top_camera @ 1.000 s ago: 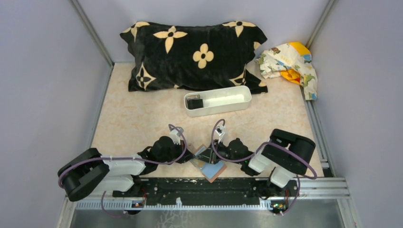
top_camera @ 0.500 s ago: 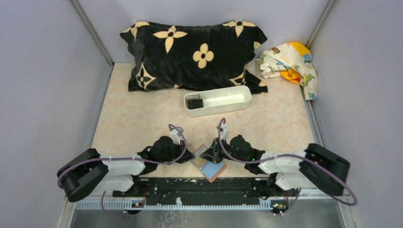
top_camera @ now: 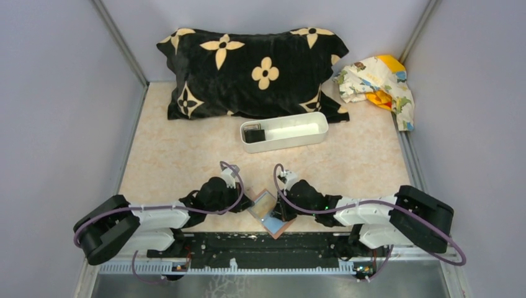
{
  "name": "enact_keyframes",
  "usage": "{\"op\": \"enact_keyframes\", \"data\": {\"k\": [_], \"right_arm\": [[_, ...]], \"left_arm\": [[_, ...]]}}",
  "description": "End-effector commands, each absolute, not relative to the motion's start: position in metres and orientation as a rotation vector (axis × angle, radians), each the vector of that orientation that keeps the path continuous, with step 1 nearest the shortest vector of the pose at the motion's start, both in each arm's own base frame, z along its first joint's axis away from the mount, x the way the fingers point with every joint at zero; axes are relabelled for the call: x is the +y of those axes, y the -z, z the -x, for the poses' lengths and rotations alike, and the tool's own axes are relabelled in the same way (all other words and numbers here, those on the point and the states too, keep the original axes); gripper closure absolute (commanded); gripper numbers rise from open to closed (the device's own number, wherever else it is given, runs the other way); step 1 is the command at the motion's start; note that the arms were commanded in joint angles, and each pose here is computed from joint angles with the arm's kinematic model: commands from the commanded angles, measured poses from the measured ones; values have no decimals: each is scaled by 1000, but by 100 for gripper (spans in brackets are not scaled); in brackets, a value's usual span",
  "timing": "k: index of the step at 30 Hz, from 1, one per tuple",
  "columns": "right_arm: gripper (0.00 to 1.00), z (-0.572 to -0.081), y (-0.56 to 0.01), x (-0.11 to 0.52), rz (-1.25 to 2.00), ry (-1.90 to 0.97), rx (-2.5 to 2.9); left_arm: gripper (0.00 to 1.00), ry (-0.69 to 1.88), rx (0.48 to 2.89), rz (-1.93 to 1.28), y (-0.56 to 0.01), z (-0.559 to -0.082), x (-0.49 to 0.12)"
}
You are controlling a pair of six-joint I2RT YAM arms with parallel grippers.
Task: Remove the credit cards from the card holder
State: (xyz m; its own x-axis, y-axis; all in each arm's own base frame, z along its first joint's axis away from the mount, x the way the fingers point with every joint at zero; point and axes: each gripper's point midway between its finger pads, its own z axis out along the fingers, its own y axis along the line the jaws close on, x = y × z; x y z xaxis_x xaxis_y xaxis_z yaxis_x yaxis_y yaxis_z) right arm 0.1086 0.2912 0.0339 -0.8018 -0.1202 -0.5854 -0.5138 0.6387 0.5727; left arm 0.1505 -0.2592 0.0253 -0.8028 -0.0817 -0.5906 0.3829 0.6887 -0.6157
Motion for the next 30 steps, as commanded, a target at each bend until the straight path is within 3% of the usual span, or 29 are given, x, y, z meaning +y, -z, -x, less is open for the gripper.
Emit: {"op": "enact_keyframes", "data": {"k": [1, 14, 30], "right_arm": [[100, -114, -33, 295, 482, -1012, 2341], [100, -146, -18, 298, 439, -889, 2365], [100, -227, -31, 297, 408, -830, 2297]], "left_arm": [[93, 1006, 2280, -225, -34, -155, -260], [91, 979, 2270, -223, -41, -155, -252], [88, 958, 2272, -216, -40, -154, -247]]}}
